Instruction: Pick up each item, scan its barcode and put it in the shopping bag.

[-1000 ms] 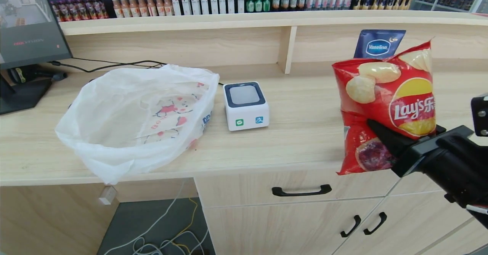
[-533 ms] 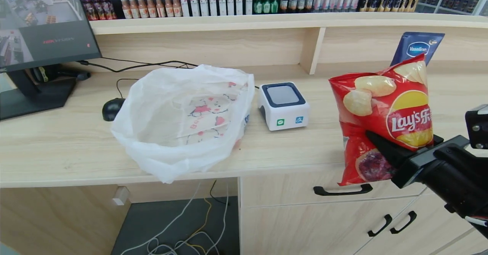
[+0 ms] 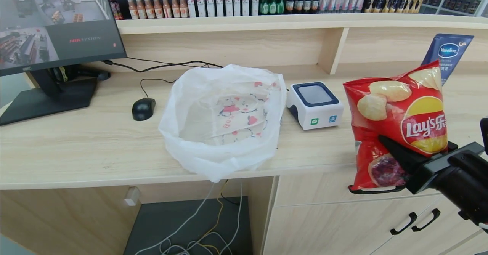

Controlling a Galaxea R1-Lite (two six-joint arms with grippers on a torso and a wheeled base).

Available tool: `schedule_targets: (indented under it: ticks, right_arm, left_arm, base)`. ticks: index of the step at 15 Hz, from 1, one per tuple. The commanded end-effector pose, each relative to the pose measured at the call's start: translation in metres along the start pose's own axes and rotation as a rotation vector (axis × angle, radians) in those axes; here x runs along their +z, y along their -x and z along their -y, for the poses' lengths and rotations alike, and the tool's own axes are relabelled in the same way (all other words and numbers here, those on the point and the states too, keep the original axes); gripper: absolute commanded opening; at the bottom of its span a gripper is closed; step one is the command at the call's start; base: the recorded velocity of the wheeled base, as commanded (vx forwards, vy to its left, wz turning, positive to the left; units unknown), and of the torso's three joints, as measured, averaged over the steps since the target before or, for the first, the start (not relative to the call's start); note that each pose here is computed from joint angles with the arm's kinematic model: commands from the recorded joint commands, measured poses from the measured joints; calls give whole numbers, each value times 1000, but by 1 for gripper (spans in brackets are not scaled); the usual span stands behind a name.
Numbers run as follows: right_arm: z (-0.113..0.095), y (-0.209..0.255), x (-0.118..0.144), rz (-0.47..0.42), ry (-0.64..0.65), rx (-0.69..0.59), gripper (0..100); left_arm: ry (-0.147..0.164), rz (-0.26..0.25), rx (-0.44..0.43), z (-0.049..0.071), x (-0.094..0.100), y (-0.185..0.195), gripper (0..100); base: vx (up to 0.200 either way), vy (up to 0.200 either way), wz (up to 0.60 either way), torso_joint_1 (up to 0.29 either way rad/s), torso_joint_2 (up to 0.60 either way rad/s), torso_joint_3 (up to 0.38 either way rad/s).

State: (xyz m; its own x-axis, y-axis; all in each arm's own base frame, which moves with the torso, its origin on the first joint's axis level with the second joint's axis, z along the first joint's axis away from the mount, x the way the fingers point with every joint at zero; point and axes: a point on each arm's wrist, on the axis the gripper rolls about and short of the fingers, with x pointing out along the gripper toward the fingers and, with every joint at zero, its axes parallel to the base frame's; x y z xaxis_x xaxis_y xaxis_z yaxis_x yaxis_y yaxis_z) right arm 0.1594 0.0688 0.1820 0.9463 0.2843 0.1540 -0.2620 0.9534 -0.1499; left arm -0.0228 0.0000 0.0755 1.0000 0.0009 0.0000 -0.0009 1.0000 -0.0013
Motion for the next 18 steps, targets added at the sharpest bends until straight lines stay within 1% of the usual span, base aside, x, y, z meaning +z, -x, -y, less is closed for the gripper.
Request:
schedule_targets:
  ticks: [1,2,4,6,7,8,10,13,15,18]
  right_arm:
    - [1,2,5,22,-4,-3,0]
    - [1,2,6,26,-3,-5,0]
    - [2,-8,17,63,-11,-30,0]
    - [1,-24,26,73,-15,-41,0]
    - [1,-25,27,74,-15,-40,0]
    - [1,-39,35,75,-14,-59,0]
    - [-2,-53,54,73,-21,-112,0]
    - [-13,-66,87,70,-37,-121,0]
    - [-15,-74,97,48,-33,-111,0]
    - [-17,-86,107,48,-35,-120,0]
  left_arm:
    - [0,0,1,0,0,0,100]
    - [0,0,-1,0,0,0,100]
    - [0,0,1,0,0,0,100]
    - [0,0,1,0,0,0,100]
    - [0,0,1,0,0,0,100]
    - [0,0,1,0,0,0,100]
    - [0,0,1,0,0,0,100]
    - [0,0,1,0,0,0,100]
    - [0,0,1,0,0,0,100]
    - [0,0,-1,0,0,0,100]
  base:
    - [0,0,0,0,0,0]
    - [0,0,0,0,0,0]
    - [0,0,0,0,0,0]
    - [0,0,0,0,0,0]
    - [0,0,0,0,0,0]
    - [0,0,0,0,0,0]
    - [0,0,0,0,0,0]
    - [0,0,0,0,0,0]
    - [0,0,0,0,0,0]
    - [0,0,0,0,0,0]
